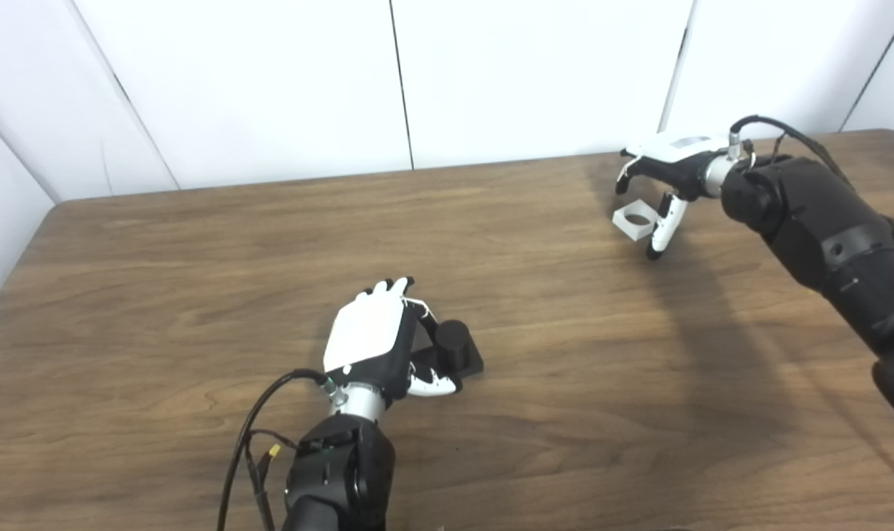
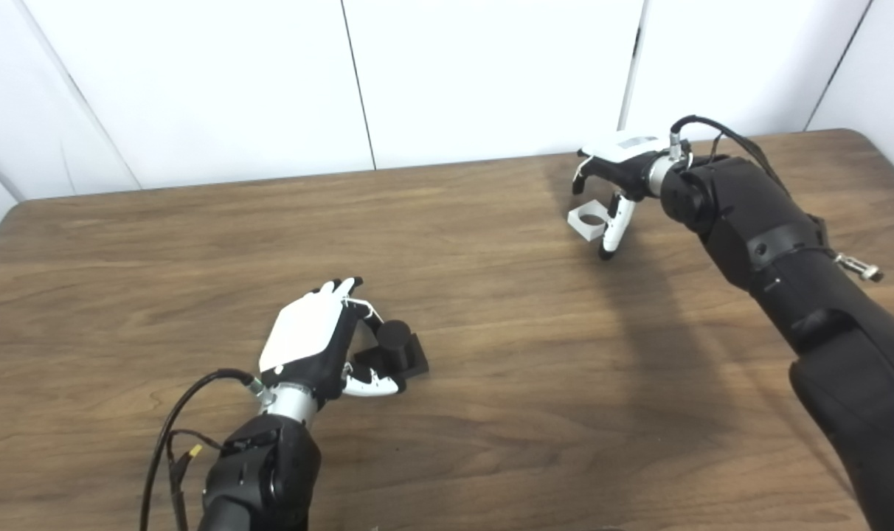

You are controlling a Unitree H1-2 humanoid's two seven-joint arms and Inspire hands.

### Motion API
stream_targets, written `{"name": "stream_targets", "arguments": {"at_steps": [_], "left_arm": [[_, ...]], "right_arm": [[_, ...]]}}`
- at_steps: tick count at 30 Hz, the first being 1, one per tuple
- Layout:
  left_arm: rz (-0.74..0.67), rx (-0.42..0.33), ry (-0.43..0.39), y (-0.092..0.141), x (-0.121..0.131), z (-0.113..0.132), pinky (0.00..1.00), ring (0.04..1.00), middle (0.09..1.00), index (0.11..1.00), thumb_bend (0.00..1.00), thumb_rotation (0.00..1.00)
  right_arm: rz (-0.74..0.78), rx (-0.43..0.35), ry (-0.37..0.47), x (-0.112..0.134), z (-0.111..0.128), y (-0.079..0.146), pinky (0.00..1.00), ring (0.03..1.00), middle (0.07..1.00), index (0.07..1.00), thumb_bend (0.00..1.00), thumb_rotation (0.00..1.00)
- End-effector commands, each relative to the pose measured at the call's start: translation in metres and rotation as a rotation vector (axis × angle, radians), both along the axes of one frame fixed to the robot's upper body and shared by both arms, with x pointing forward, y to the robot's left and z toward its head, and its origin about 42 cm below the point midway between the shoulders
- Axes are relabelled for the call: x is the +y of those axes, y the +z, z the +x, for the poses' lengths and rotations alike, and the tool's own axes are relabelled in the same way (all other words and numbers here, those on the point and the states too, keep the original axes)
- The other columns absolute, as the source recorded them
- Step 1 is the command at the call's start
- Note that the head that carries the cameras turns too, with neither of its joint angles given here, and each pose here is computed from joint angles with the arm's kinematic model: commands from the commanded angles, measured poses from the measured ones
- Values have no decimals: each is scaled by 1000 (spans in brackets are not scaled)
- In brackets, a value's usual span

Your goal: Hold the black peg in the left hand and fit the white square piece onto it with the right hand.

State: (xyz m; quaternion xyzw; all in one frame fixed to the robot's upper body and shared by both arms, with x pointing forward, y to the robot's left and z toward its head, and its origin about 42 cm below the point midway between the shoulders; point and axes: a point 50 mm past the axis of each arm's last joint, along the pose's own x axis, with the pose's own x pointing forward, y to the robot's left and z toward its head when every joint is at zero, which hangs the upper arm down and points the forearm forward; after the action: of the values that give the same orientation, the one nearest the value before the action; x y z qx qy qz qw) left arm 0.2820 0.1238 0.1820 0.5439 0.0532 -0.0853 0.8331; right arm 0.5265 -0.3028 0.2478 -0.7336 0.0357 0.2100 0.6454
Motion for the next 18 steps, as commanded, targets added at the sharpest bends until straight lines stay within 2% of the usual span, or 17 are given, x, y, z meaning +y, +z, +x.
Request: {"name": "stream_targets", "arguments": {"at_steps": [1, 18], "left_arm": [[31, 29, 24, -8, 4, 5, 1000, 1000, 977, 485, 523, 53], [27, 26, 25, -6, 4, 6, 1000, 1000, 975, 483, 523, 52]], "right_arm": [[-8, -69, 22, 2, 9, 26, 1000, 1000, 1000, 765, 862, 205], [-33, -59, 37, -2, 9, 25, 1000, 1000, 996, 658, 804, 194]]}}
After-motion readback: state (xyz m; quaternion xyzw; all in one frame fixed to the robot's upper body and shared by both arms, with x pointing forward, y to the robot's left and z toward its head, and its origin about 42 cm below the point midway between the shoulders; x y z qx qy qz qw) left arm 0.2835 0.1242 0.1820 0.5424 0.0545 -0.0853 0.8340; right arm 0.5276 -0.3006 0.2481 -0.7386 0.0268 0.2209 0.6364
